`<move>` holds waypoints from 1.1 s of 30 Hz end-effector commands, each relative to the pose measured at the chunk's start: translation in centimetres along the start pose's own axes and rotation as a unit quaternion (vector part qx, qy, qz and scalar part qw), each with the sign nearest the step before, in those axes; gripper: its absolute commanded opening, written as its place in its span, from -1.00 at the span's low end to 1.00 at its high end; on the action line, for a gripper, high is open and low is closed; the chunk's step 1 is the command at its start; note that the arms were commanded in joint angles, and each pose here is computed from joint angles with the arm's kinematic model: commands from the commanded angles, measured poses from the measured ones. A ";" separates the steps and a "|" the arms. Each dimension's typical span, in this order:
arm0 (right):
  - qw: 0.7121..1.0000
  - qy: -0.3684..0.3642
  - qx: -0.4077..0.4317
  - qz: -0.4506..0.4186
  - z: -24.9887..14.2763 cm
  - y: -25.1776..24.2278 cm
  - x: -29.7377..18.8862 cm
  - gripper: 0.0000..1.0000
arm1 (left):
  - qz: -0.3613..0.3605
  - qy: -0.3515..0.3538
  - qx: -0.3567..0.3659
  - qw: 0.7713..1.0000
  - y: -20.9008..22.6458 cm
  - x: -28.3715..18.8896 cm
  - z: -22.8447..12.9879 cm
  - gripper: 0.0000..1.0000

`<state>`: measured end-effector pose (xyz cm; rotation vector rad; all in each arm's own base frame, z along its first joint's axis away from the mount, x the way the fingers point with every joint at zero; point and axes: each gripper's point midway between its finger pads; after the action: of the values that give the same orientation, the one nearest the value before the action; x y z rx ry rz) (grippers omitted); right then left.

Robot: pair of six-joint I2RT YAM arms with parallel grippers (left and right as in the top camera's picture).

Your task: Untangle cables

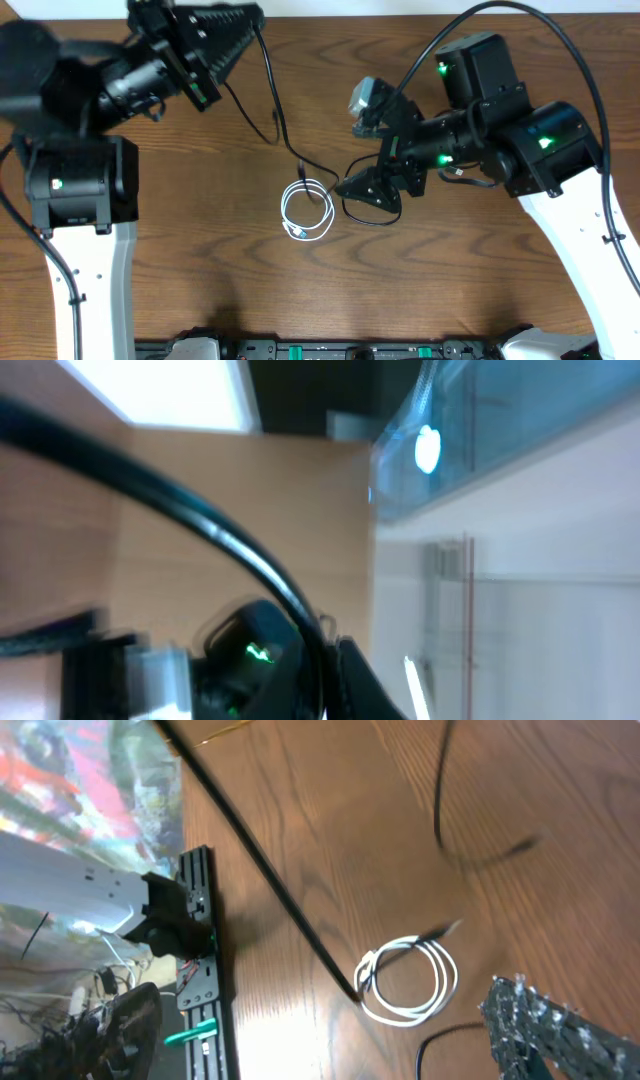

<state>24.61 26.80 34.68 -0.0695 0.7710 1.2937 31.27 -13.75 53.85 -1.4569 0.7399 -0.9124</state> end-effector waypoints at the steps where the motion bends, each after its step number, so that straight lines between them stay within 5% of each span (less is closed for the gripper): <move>1: 1.000 -0.003 0.030 -0.003 0.0 -0.2 -0.3 0.98 | -0.037 -0.012 -0.078 0.996 -2.5 -0.2 -0.2 -0.85; 8: 0.999 0.003 0.035 -0.001 -0.3 -0.1 -0.3 0.98 | -0.062 -0.091 -0.024 0.994 -3.0 -0.3 3.0 -0.85; 15: 0.992 0.037 0.095 -0.077 -2.4 -2.9 -1.2 0.99 | -0.003 -0.183 0.218 0.958 -0.7 -0.1 8.1 -0.85; 18: 0.983 0.037 0.145 -0.110 -3.1 -4.7 -2.4 0.98 | 0.073 -0.221 0.280 0.931 2.3 -0.7 10.4 -0.85; 23: 0.975 0.041 0.178 -0.126 -4.1 -5.9 -3.7 0.99 | 0.230 -0.326 0.349 0.848 6.8 -3.4 15.1 -0.85; 28: 0.976 0.052 0.170 -0.123 -4.6 -5.7 -3.8 0.99 | 0.153 -0.370 0.434 0.807 1.4 -2.1 15.4 -0.85; 33: 0.976 0.051 0.168 -0.126 -4.6 -5.8 -3.8 0.98 | 0.088 -0.381 0.464 0.795 -1.3 -0.1 14.7 -0.85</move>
<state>27.31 19.89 30.97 0.0463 1.0373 0.9118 43.59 -5.81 54.27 -0.7499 -0.1460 -0.3648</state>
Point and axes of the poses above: each gripper's point midway between its finger pads, its own x axis out along the fingers, its own y axis along the line the jaws close on, z = x × y, and after that the axes turned 6 degrees about x, right-handed
